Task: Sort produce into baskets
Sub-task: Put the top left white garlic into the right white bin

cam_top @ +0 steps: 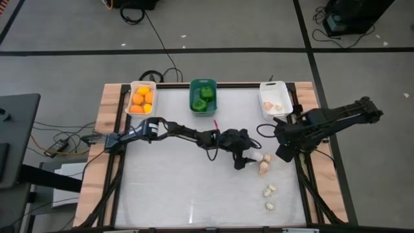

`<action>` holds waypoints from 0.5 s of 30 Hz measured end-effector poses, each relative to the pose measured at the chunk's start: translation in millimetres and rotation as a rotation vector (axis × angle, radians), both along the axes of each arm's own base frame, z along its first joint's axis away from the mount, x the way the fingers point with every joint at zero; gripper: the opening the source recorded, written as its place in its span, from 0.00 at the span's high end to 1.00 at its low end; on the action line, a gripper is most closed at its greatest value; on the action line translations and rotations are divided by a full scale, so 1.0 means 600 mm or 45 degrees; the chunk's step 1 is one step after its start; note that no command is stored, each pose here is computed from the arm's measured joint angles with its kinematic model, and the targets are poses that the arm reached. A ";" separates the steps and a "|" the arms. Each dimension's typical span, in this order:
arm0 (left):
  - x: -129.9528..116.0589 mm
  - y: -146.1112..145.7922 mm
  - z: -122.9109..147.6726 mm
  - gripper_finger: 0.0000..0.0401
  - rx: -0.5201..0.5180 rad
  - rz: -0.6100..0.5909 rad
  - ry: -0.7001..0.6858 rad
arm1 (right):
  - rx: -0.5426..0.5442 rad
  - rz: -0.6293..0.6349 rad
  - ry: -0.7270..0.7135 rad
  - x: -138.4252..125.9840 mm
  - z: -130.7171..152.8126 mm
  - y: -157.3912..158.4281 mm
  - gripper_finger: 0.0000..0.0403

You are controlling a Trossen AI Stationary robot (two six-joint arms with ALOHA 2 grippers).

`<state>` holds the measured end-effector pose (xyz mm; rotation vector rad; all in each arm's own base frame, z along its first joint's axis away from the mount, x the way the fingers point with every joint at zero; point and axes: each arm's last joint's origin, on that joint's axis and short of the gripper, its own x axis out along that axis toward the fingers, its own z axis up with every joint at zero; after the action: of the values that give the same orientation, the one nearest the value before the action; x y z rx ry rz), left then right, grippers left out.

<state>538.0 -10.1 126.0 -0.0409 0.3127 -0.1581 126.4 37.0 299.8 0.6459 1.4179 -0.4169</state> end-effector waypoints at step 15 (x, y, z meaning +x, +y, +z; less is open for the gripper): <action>0.004 -0.007 -0.031 0.09 0.066 -0.079 -0.047 | -0.020 -0.055 -0.020 0.001 0.000 0.003 0.40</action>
<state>540.3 -14.2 107.5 0.0231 0.2814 -0.2122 126.8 39.0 300.1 0.6667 1.3865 -0.4554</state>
